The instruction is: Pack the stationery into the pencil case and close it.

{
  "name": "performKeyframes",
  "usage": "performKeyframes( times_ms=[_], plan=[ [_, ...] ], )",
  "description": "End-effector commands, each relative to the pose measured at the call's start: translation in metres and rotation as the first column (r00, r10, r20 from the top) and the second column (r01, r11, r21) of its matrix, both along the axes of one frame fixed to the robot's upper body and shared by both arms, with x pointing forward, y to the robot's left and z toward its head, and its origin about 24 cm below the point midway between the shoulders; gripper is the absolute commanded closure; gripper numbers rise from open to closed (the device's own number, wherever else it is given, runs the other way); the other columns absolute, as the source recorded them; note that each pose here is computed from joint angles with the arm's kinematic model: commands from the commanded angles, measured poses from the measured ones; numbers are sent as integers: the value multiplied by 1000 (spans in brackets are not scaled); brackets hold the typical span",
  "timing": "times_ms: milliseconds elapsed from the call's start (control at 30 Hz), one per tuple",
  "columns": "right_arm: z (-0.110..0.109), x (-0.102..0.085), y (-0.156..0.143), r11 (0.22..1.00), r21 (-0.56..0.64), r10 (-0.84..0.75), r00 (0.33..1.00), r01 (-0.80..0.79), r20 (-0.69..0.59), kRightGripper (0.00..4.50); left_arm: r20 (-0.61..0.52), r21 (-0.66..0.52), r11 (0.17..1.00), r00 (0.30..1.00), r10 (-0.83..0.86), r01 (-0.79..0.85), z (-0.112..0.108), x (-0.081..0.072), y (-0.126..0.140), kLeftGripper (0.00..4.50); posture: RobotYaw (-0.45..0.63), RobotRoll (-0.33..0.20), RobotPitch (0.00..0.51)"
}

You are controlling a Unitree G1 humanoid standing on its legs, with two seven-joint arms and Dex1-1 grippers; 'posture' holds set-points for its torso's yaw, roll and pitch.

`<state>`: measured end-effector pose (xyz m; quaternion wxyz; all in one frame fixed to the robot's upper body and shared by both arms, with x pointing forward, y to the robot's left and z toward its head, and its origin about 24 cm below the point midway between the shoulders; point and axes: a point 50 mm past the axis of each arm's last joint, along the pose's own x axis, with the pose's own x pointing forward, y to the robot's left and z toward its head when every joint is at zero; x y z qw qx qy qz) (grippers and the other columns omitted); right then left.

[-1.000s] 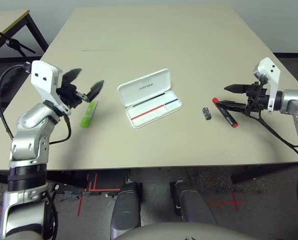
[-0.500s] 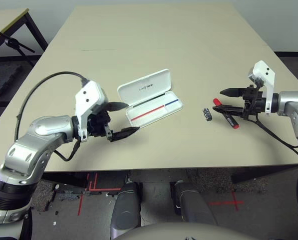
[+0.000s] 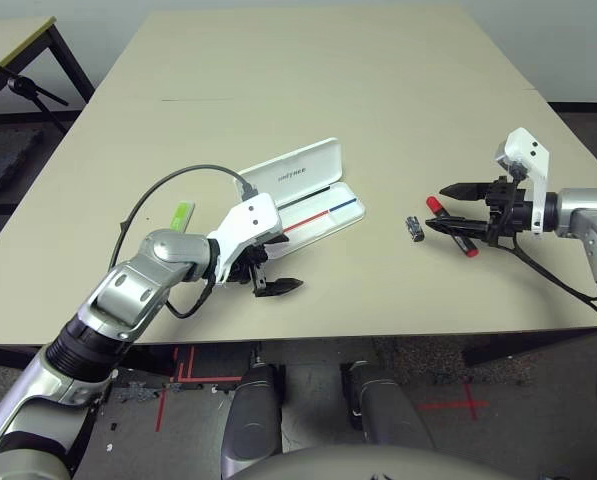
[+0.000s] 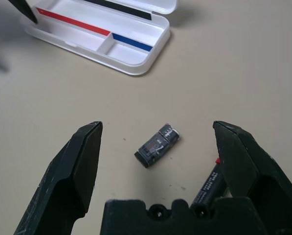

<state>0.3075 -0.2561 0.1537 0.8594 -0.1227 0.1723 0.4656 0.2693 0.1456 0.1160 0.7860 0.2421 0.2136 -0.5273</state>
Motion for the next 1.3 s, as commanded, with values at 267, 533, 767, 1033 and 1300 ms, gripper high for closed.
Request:
performKeyframes(
  times_ms=[267, 533, 767, 1033, 1300],
  plan=[
    [1, -2, 1, 1000, 8, -21, 1000, 21, 19, 0, -47, 67, 997, 998, 33, -30, -9, 6, -1, 17, -20, 0, 142],
    [2, -5, 5, 1000, 25, -11, 1000, 10, 24, 0, -95, 87, 994, 993, 72, -64, -12, 9, 1, 403, -34, 0, 142],
    [0, -18, 7, 999, 31, 29, 1000, -29, -8, 0, -89, 93, 994, 994, 59, -51, -11, 13, 0, 2950, -55, 0, 139],
    [-5, -24, 7, 999, 7, 40, 999, -40, -33, 0, -8, 127, 991, 999, -33, 33, -7, 20, -3, 4458, -74, 0, 131],
    [-13, -28, 14, 997, 4, 71, 996, -71, -62, 0, 71, 183, 956, 966, -248, 231, 7, 14, 1, 4458, -71, 0, 129]
  ],
)
